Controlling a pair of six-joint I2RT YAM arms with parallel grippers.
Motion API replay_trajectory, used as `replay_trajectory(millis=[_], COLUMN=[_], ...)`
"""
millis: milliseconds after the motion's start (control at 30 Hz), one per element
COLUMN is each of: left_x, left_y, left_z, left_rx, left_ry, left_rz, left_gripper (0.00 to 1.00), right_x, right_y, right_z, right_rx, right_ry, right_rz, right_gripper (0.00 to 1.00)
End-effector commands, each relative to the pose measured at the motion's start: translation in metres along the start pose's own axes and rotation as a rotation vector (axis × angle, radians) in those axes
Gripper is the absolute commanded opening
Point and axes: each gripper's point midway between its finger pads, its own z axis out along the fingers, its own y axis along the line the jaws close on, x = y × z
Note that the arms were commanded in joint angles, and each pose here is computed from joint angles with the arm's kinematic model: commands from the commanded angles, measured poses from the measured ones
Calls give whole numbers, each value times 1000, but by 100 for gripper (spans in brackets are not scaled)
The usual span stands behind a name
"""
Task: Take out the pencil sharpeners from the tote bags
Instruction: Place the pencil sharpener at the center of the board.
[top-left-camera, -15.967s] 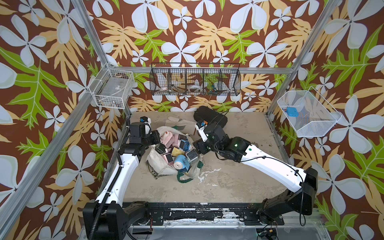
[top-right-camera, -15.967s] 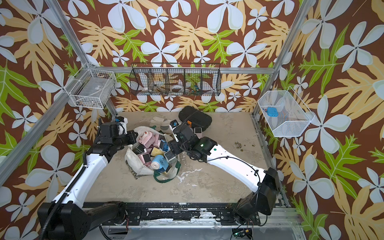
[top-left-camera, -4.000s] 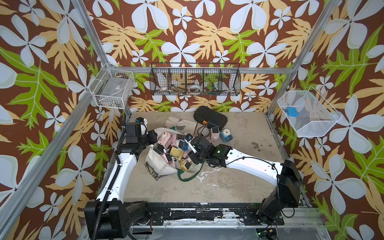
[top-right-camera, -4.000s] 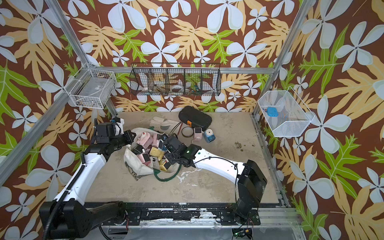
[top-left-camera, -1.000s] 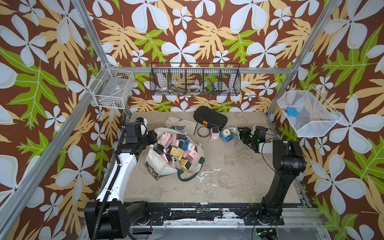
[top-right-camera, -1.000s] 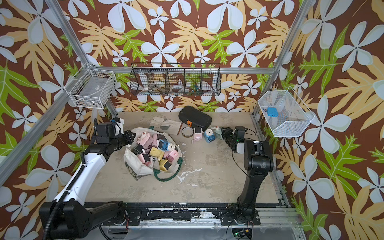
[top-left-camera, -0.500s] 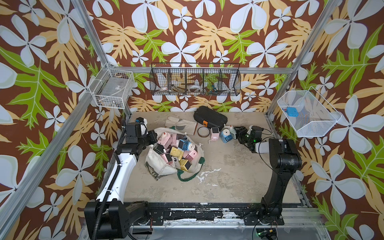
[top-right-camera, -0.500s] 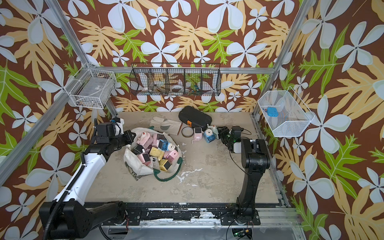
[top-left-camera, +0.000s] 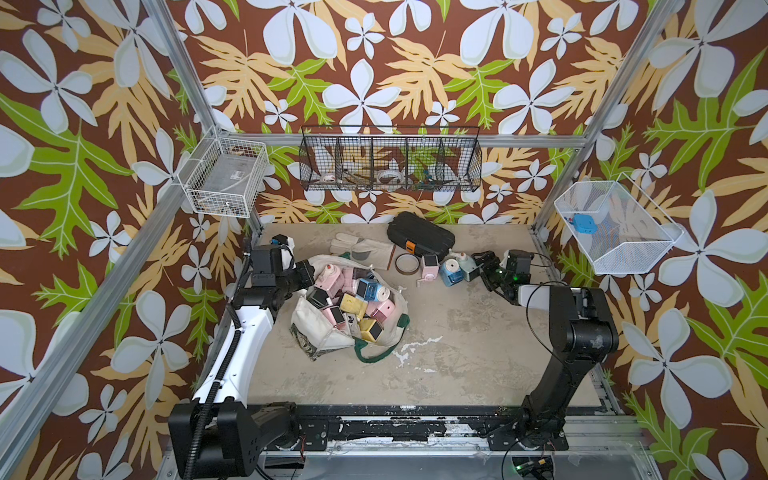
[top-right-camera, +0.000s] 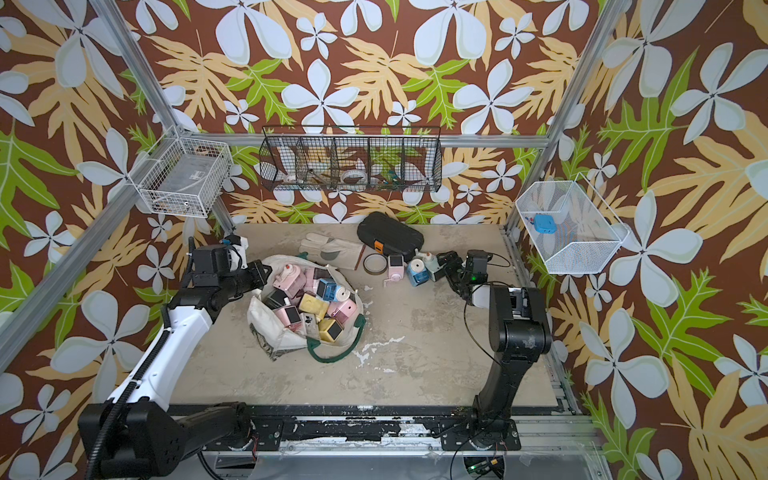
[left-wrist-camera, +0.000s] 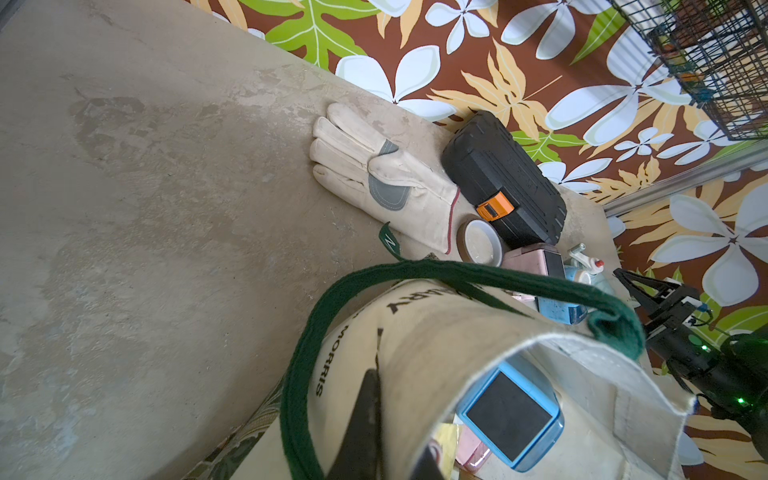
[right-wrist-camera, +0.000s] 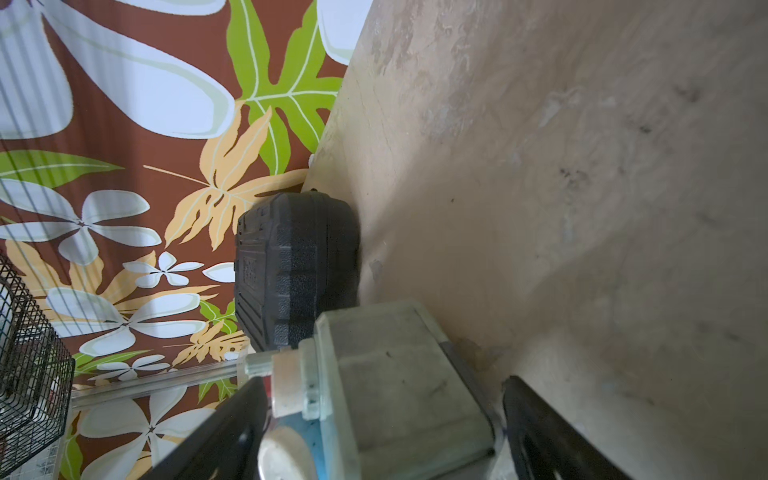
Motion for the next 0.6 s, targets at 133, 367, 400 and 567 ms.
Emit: replay_trajectory(millis=[133, 367, 400, 567], left_x=[-14, -14, -14, -14], left_y=[-7, -7, -7, -6], left_z=[-2, -1, -2, -1], left_rx=[29, 28, 28, 25], left_ry=[-53, -49, -50, -51], left_rz=[9, 8, 8, 8], left_gripper=[0, 0, 0, 0], right_x=[-10, -21, -21, -6], right_y=[6, 53, 64, 131], right_z=[-19, -52, -59, -94], right_rx=[37, 20, 15, -54], right_ry=[-41, -120, -135, -197], right_rz=[-48, -151, -180, -319], right_gripper=[89, 86, 86, 84])
